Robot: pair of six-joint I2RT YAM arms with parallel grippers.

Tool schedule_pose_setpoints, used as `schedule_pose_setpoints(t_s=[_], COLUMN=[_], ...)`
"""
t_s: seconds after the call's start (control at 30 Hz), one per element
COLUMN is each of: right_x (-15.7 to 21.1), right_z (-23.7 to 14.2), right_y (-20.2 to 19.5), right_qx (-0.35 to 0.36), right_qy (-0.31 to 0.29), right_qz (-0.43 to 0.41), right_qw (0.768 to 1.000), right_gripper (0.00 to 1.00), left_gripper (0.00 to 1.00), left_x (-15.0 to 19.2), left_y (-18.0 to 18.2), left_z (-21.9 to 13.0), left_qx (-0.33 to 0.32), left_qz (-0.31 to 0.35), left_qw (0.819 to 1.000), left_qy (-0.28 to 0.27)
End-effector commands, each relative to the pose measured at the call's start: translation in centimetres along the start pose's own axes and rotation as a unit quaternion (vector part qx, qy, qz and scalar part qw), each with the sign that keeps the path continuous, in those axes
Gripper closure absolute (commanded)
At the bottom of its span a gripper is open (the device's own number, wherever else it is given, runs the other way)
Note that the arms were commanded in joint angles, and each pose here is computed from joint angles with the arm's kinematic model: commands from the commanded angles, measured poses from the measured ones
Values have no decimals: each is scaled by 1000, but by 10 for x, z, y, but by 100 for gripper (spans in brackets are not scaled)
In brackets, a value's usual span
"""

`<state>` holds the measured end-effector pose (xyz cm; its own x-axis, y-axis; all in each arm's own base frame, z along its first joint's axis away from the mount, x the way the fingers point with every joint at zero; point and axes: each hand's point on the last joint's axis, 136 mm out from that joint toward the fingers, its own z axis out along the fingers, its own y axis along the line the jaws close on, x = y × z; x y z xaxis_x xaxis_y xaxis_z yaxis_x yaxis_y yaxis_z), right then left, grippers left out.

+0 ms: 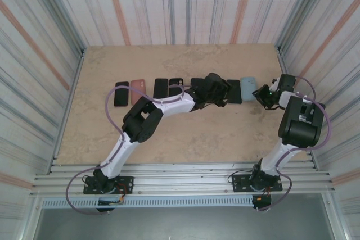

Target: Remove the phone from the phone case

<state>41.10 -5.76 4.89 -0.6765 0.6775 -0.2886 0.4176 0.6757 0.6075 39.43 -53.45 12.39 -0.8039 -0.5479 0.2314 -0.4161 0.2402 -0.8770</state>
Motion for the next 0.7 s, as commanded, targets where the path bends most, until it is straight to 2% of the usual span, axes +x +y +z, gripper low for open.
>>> schedule_pose_setpoints(t_s=[0.0, 0.2, 0.33, 0.4, 0.5, 0.57, 0.6, 0.67], right_x=[-5, -11, -15, -14, -5, 8, 12, 25], right_z=[-3, -11, -24, -32, -46, -54, -58, -65], right_y=[-4, -9, 10, 24, 51, 71, 79, 98], right_qx=[13, 24, 4, -12, -39, -61, -69, -83], right_qy=[8, 4, -2, -10, -13, -4, -3, -5], right_qz=[-15, -22, -58, -83, -137, -169, -186, -224], right_qw=[1000, 999, 998, 996, 990, 984, 980, 971], right_gripper=[65, 61, 45, 41, 35, 32, 30, 26], left_gripper=[28, 26, 19, 16, 12, 10, 3, 1], left_x=[0, -10, -21, -25, -36, -45, -47, -54], left_y=[-37, -44, -35, -41, -40, -41, -41, -43], left_z=[-27, -49, -70, -89, -111, -130, -137, -154], left_qx=[35, 47, 34, 36, 25, 9, 2, 4], left_qz=[26, 62, 118, 167, 242, 312, 335, 378], left_qw=[999, 997, 992, 985, 970, 950, 942, 926], left_qy=[5, 12, 11, 6, 7, 2, 0, -1])
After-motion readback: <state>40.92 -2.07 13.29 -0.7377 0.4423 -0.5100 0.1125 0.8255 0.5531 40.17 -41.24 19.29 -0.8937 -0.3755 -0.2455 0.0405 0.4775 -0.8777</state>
